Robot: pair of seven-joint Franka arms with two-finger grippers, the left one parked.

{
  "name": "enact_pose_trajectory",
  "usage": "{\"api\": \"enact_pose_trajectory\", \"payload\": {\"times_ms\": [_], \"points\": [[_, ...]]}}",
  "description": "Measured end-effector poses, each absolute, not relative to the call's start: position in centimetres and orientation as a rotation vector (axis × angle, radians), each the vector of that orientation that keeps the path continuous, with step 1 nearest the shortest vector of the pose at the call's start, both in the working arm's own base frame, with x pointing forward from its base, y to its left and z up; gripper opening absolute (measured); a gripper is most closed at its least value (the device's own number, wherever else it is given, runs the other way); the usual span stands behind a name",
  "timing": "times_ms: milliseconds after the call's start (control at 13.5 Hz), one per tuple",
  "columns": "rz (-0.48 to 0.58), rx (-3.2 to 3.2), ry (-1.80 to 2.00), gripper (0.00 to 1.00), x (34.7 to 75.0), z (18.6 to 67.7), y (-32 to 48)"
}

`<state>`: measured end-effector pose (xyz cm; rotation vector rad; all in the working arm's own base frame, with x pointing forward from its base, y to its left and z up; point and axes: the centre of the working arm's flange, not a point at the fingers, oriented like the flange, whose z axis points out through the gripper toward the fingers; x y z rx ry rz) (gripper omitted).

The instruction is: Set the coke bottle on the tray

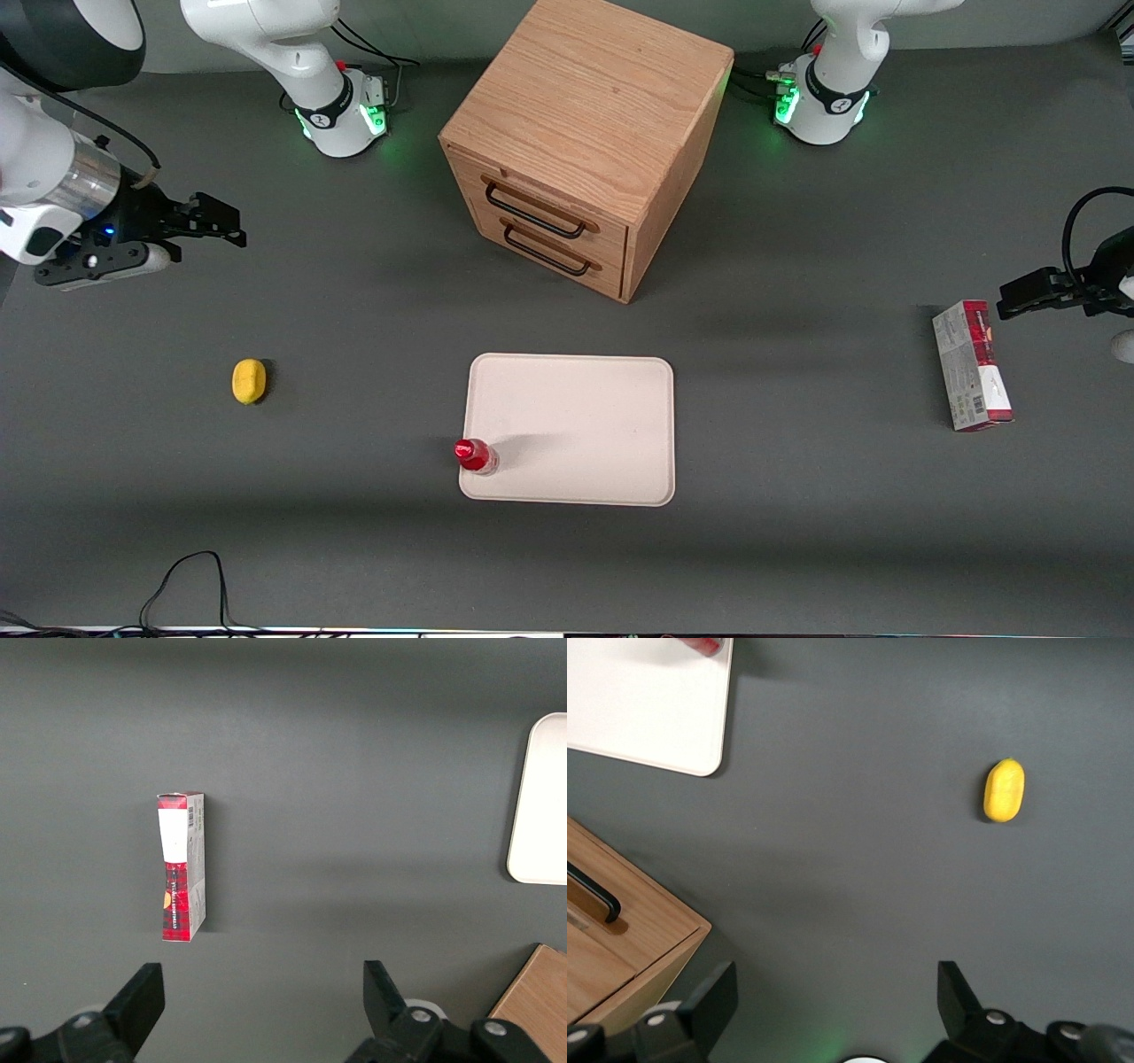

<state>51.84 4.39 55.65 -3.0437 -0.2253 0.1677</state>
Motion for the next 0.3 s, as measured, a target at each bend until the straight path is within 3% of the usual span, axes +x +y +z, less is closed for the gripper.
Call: {"api": "enact_pose_trajectory", "payload": {"times_ms": [296], "points": [[0.169, -3.042, -0.207, 1.0, 51.88, 55.83, 3.69]]}}
